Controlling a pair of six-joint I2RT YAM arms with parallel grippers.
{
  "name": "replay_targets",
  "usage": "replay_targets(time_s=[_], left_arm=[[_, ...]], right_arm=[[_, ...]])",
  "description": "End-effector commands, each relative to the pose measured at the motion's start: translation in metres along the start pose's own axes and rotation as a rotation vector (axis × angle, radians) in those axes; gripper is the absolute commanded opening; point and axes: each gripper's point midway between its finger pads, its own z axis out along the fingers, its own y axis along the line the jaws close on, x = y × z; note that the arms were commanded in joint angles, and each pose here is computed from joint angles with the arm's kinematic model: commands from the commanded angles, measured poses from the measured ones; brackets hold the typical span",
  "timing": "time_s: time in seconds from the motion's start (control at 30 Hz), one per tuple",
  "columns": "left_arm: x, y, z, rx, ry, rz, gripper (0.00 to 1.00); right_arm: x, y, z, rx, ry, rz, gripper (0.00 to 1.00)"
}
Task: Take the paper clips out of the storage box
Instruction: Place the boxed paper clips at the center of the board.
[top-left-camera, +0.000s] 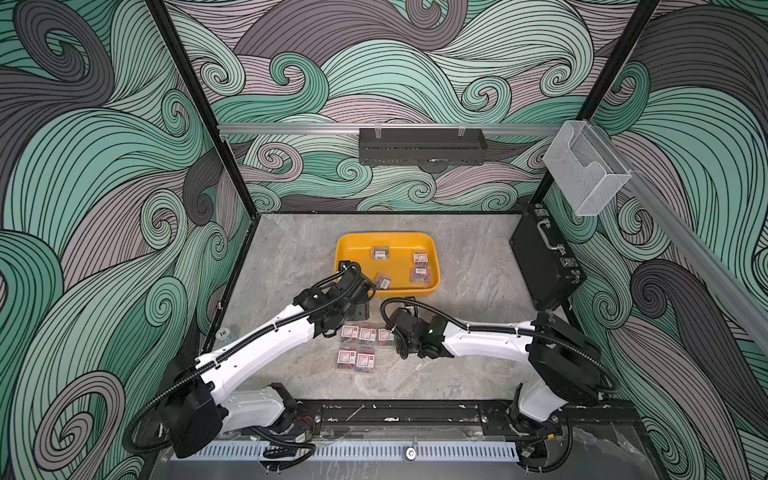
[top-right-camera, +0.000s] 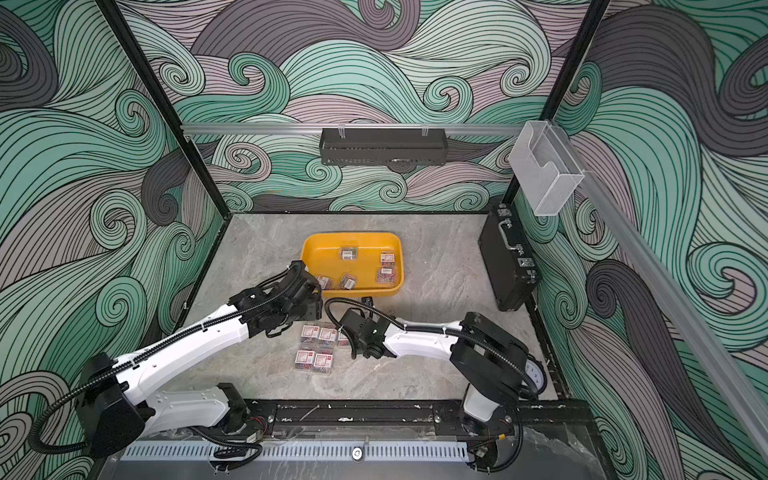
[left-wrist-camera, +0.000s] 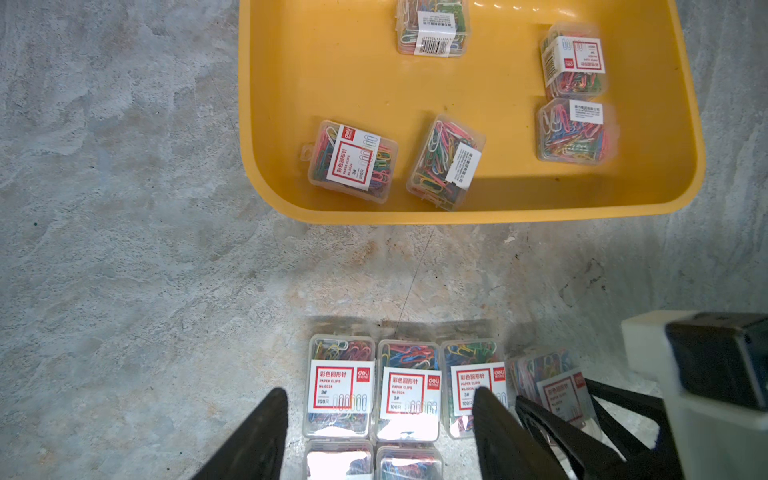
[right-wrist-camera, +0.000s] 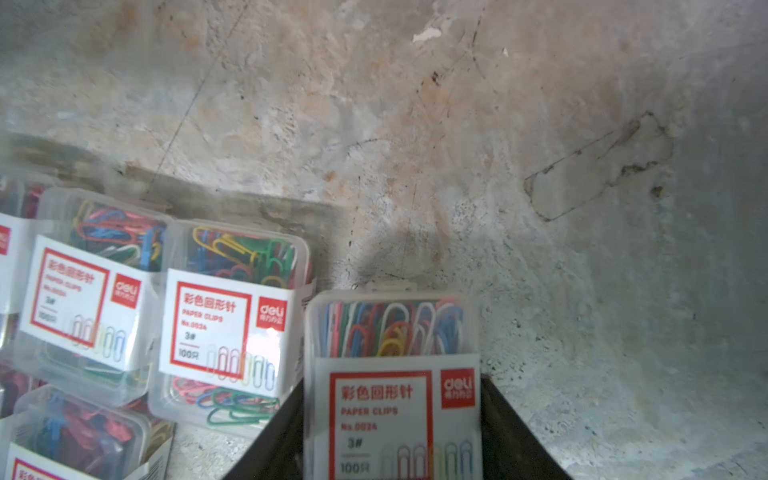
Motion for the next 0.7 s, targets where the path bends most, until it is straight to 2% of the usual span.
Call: replay_targets(time_s=[0.0, 0.33, 0.67], left_arm=[[-0.001, 0.004, -0.005, -0.006, 0.002, -0.010, 0.69], [-0.002, 0.004, -0.007, -0.005, -0.002, -0.010, 0.69], [-0.002, 0.001, -0.004, 0.003, 0.005, -0.009, 0.69]], right_arm=[[-0.004, 0.009, 0.001, -0.031, -0.012, 0.018, 0.57], [-0.006, 0.003, 0.000, -0.032, -0.008, 0.040, 0.64], [-0.003, -0.002, -0.017, -0.121, -0.003, 0.035, 0.68]])
